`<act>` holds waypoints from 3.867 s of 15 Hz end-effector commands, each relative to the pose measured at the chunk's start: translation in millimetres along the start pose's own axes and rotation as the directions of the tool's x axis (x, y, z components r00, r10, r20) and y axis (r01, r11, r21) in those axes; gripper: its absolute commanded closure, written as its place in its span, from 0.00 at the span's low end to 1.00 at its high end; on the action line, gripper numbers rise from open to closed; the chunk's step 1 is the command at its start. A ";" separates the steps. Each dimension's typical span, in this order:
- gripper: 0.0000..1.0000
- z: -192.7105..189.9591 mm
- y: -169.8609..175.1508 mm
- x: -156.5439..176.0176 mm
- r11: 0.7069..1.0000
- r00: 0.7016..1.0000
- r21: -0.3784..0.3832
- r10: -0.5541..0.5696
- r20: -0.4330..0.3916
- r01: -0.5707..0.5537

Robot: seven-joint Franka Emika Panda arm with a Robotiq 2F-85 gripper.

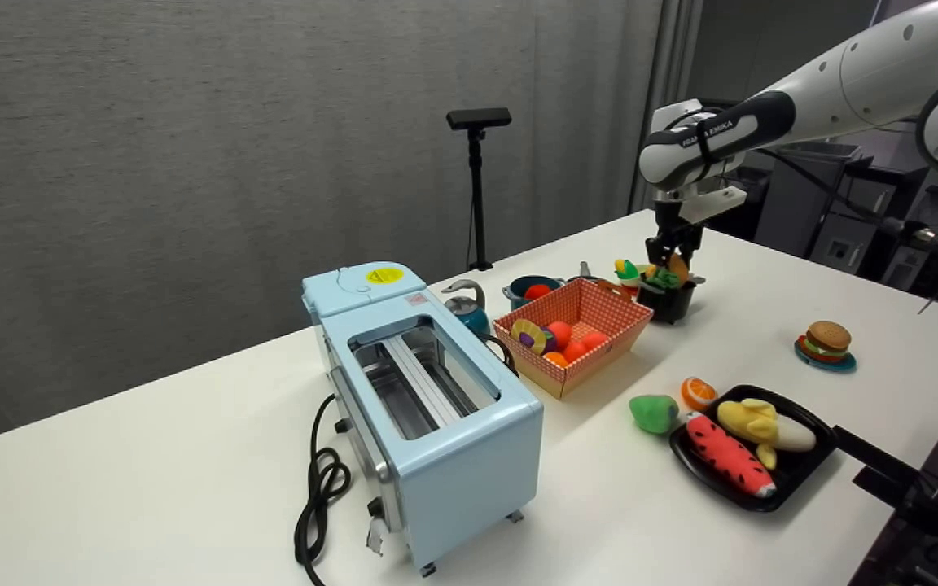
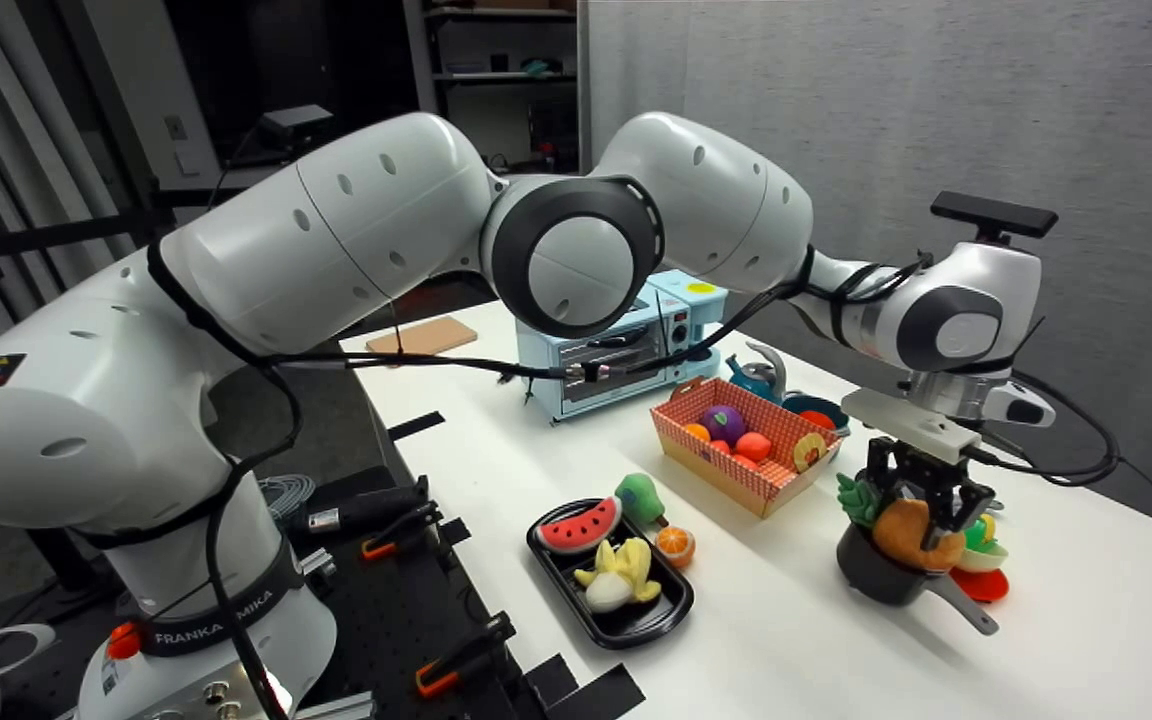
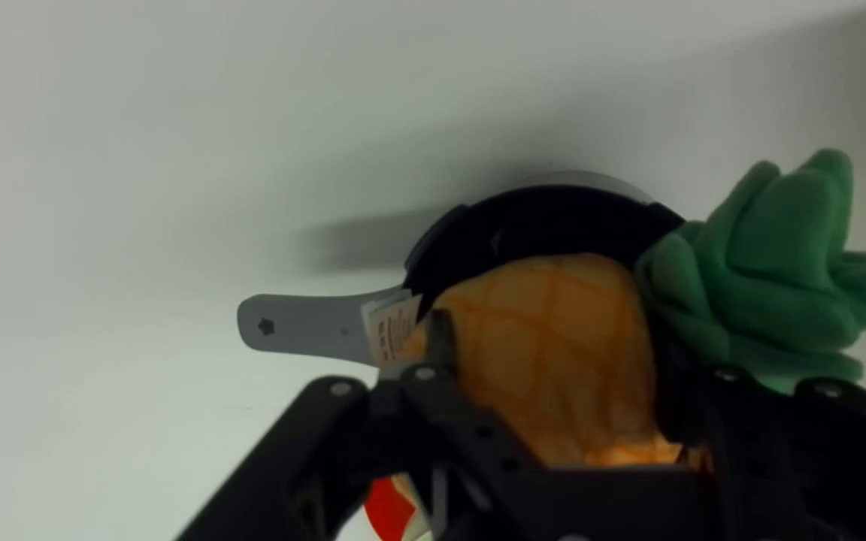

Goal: Move the pineapple plush toy from the pot to the box

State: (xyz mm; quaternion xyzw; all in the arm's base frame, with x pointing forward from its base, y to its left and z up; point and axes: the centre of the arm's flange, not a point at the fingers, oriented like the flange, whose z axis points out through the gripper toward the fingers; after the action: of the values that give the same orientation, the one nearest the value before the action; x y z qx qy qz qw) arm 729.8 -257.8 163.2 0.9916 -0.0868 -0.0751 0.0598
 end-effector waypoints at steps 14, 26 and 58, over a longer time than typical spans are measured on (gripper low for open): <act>0.96 -33.1 -59.8 -17.6 0.999 0.999 -0.007 -0.051 0.005 0.051; 0.96 -96.8 -96.1 -53.9 0.991 0.991 -0.035 -0.129 -0.024 0.128; 0.96 -110.6 -228.7 -75.1 0.918 0.933 -0.168 -0.347 0.097 0.359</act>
State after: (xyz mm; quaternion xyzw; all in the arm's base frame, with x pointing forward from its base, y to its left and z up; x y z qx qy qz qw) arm 706.7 -17.0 248.8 0.9818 0.0966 -0.1151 0.1160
